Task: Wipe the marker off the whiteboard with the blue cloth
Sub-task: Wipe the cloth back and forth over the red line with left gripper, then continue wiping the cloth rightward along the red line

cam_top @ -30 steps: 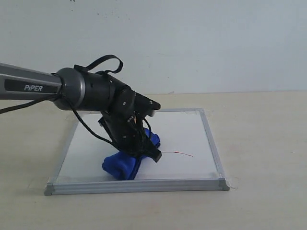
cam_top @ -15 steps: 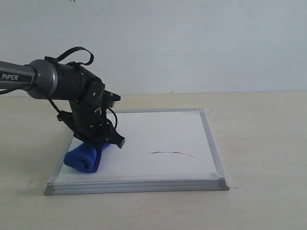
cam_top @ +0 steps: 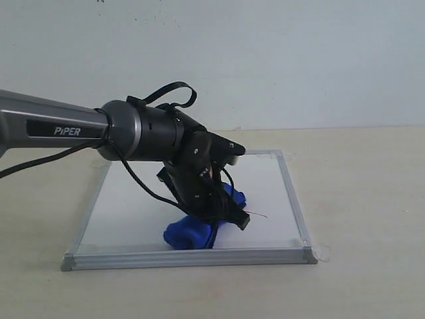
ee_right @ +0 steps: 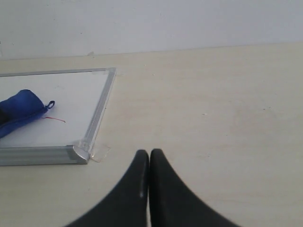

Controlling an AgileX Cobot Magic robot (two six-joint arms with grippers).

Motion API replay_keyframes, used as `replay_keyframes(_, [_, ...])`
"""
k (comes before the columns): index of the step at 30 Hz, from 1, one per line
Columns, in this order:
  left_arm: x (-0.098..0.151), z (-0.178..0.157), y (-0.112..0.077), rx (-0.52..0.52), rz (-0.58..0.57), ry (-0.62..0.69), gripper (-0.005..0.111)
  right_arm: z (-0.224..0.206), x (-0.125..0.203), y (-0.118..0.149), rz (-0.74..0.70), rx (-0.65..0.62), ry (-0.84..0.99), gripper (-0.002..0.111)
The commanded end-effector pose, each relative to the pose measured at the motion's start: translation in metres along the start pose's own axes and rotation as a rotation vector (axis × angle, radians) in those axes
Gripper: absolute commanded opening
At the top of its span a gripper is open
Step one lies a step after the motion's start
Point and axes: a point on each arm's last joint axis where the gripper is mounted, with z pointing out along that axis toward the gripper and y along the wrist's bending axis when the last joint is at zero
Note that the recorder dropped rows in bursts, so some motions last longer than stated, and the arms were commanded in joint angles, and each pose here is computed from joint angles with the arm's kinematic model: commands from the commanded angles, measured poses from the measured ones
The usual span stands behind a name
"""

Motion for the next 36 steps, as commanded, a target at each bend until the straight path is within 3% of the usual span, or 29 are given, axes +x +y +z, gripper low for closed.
replay_keyframes(1, [0.015,0.008,0.052,-0.170,-0.109,0.128,0.004,0.000,-0.001,0.000,0.002,0.001,-0.013,0.000])
replay_keyframes(4, [0.022,0.008,0.074,-0.218,-0.164,0.184,0.004,0.000,-0.001,0.000,0.002,0.001,-0.013,0.000])
replay_keyframes(7, [0.023,0.008,0.078,-0.212,-0.227,0.189,0.004,0.000,-0.001,0.000,0.002,0.001,-0.013,0.000])
replay_keyframes(9, [0.019,0.010,0.067,-0.142,-0.247,0.158,0.004,0.000,-0.001,0.000,0.002,0.001,-0.013,0.000])
replay_keyframes(13, [0.004,0.009,0.024,0.016,-0.202,0.027,0.004,0.000,-0.001,0.000,0.002,0.001,-0.013,0.000])
replay_keyframes(16, [-0.007,0.007,0.001,0.070,-0.211,-0.082,0.004,0.000,-0.001,0.000,0.002,0.001,-0.013,0.000])
replay_keyframes(19, [-0.012,0.004,-0.006,0.084,-0.207,-0.120,0.004,0.000,-0.001,0.000,0.002,0.001,-0.013,0.000])
replay_keyframes(22, [-0.011,0.007,0.005,0.048,-0.218,-0.076,0.004,0.000,-0.001,0.000,0.002,0.001,-0.013,0.000])
replay_keyframes(27, [-0.001,0.010,0.053,-0.118,-0.312,-0.002,0.004,0.000,-0.001,0.000,0.002,0.001,-0.013,0.000])
replay_keyframes(30, [0.003,0.011,0.069,-0.135,-0.373,0.023,0.004,0.000,-0.001,0.000,0.002,0.001,-0.013,0.000])
replay_keyframes(33, [0.001,0.011,0.064,-0.097,-0.398,0.005,0.004,0.000,-0.001,0.000,0.002,0.001,-0.013,0.000])
replay_keyframes(36, [-0.007,0.010,0.039,-0.028,-0.374,-0.054,0.004,0.000,-0.001,0.000,0.002,0.001,-0.013,0.000])
